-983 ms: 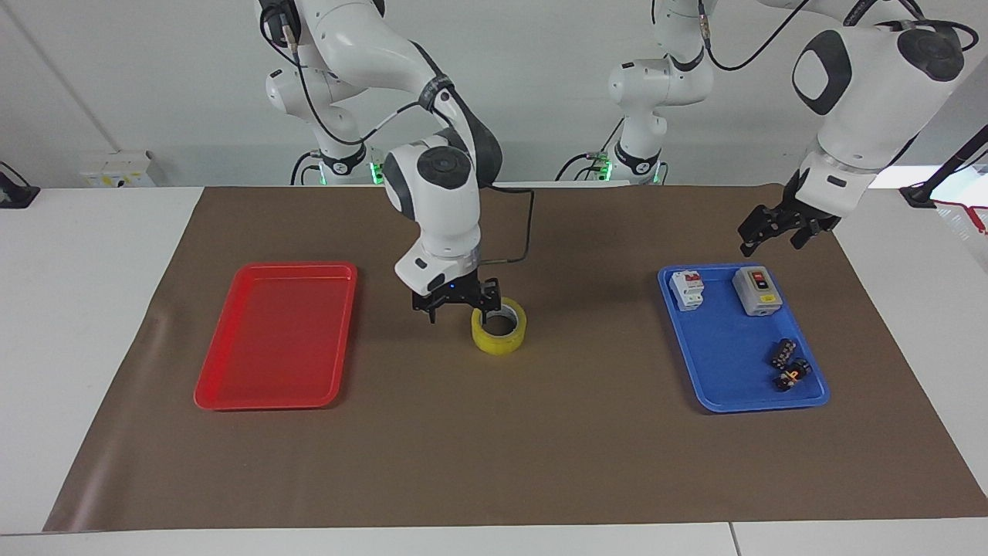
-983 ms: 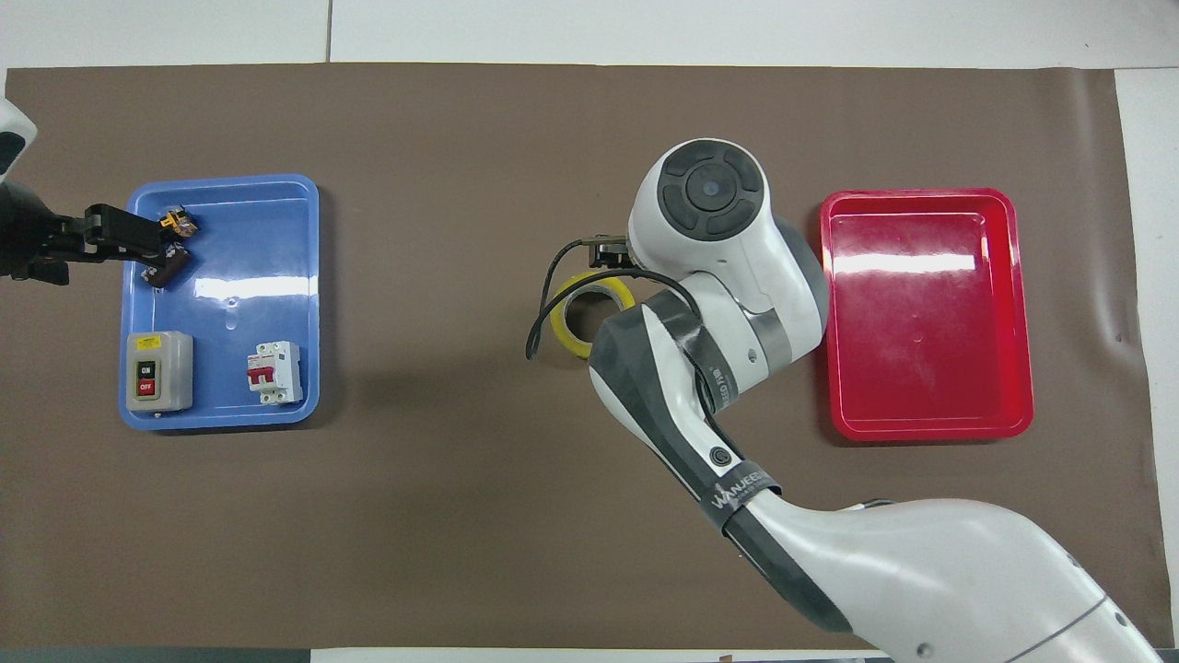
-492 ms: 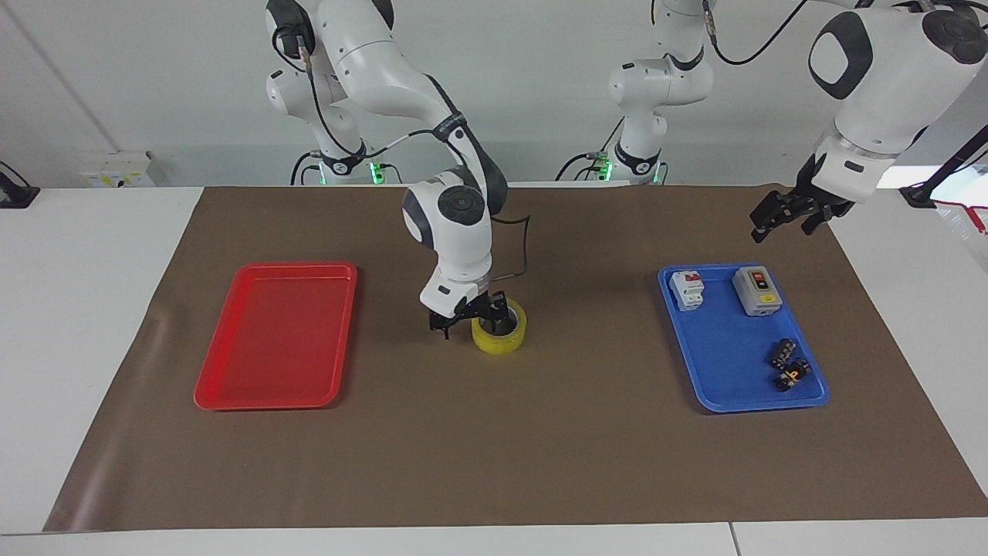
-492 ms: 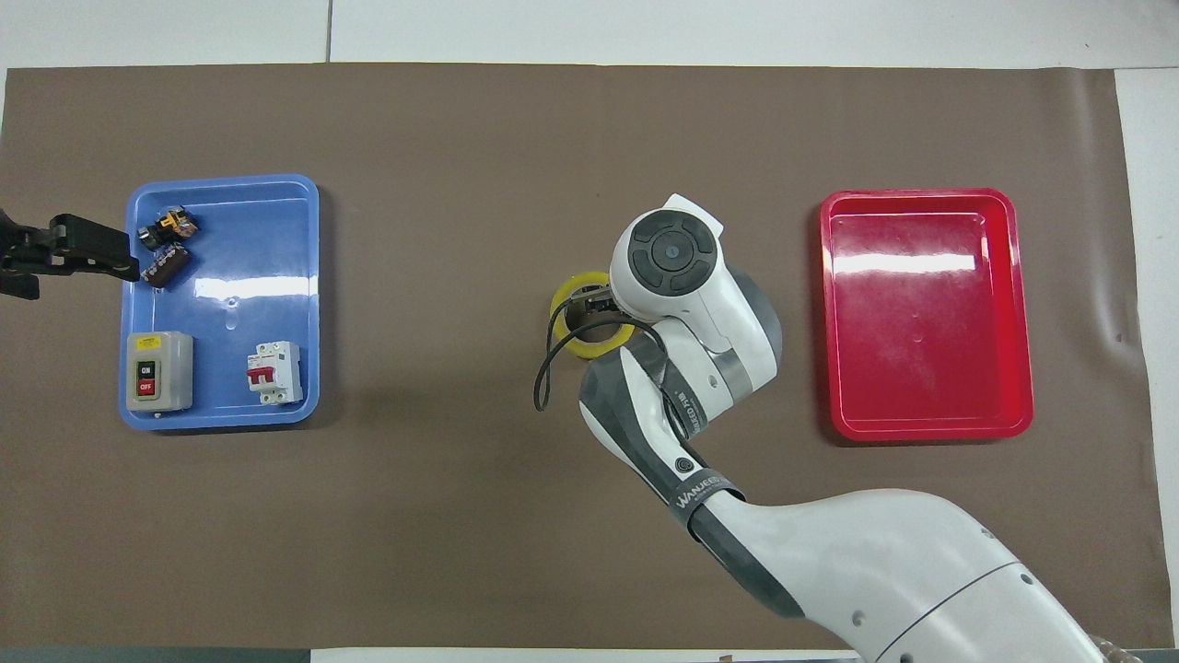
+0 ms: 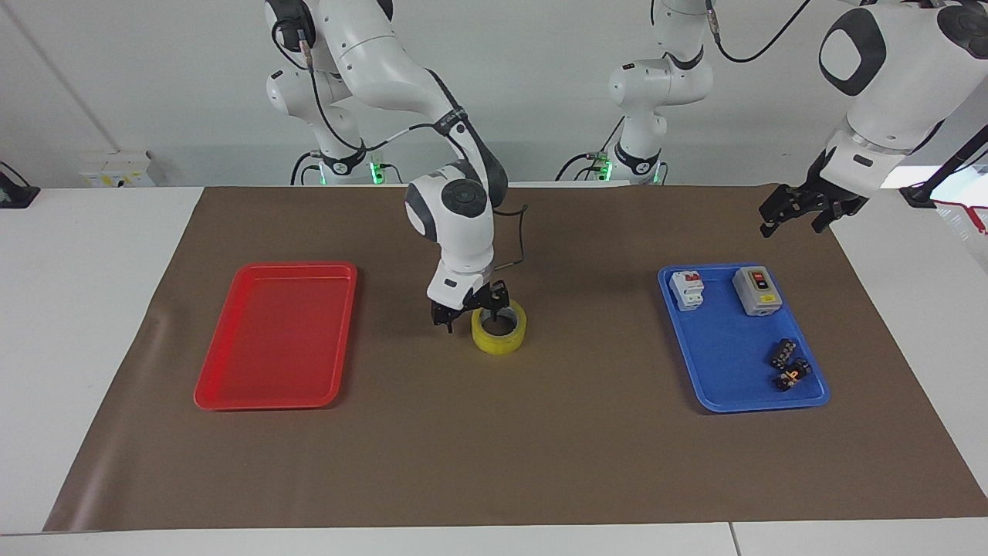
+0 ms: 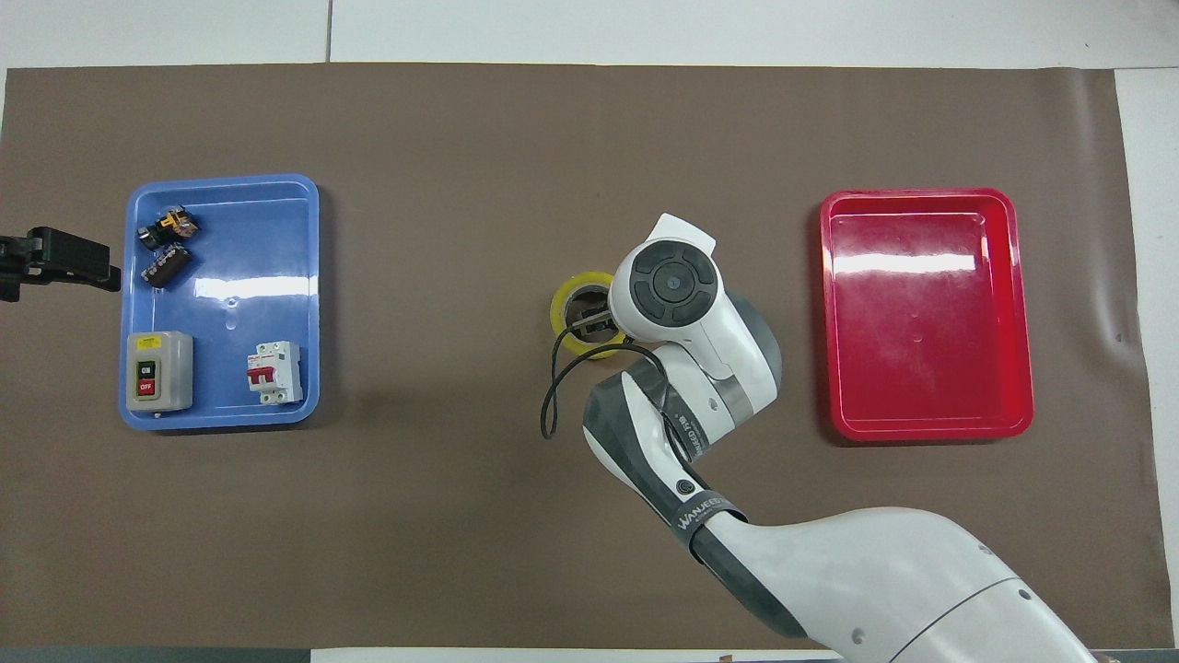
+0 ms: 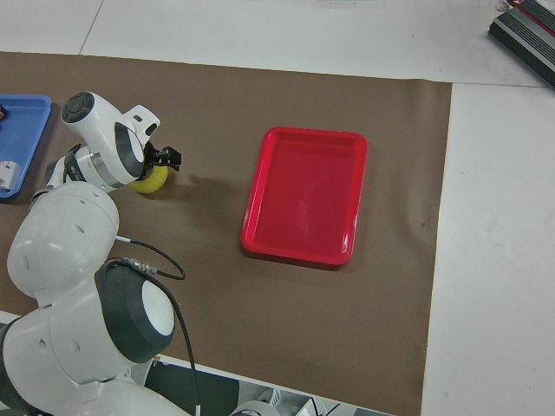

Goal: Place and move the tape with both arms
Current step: 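Carry the tape with the right gripper into the red tray and release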

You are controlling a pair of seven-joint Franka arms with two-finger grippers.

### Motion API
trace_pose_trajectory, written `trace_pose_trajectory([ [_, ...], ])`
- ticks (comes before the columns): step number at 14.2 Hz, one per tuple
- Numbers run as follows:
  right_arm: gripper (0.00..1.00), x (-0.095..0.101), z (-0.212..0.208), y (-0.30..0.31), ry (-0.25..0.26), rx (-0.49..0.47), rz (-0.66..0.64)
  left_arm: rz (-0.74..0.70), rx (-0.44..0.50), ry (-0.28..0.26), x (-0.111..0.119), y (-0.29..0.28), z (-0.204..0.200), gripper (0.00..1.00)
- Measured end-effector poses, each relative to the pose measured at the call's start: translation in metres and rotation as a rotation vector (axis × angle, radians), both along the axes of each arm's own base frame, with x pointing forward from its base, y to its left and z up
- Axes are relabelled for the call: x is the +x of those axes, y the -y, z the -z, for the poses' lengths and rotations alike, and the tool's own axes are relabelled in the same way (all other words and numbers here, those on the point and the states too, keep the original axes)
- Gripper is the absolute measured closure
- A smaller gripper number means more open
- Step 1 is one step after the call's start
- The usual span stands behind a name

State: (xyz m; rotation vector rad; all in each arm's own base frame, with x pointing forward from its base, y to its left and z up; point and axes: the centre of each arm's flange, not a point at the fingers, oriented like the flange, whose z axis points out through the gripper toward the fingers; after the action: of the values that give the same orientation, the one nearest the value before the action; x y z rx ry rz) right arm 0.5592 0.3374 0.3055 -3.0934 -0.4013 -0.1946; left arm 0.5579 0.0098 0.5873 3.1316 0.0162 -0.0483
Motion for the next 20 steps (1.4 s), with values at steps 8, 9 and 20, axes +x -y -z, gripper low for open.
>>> trace_pose_trajectory([
  [8, 0.51, -0.004, 0.011, 0.006, 0.018, 0.015, 0.009, 0.015, -0.002, 0.004, -0.002, 0.009, -0.003, 0.00],
  [9, 0.63, -0.004, 0.011, 0.006, 0.017, 0.016, 0.013, 0.017, -0.002, 0.004, -0.002, 0.010, -0.003, 0.00],
  [20, 0.78, 0.049, -0.133, 0.115, -0.052, -0.022, 0.188, 0.019, -0.003, 0.004, -0.002, 0.011, -0.003, 0.00],
])
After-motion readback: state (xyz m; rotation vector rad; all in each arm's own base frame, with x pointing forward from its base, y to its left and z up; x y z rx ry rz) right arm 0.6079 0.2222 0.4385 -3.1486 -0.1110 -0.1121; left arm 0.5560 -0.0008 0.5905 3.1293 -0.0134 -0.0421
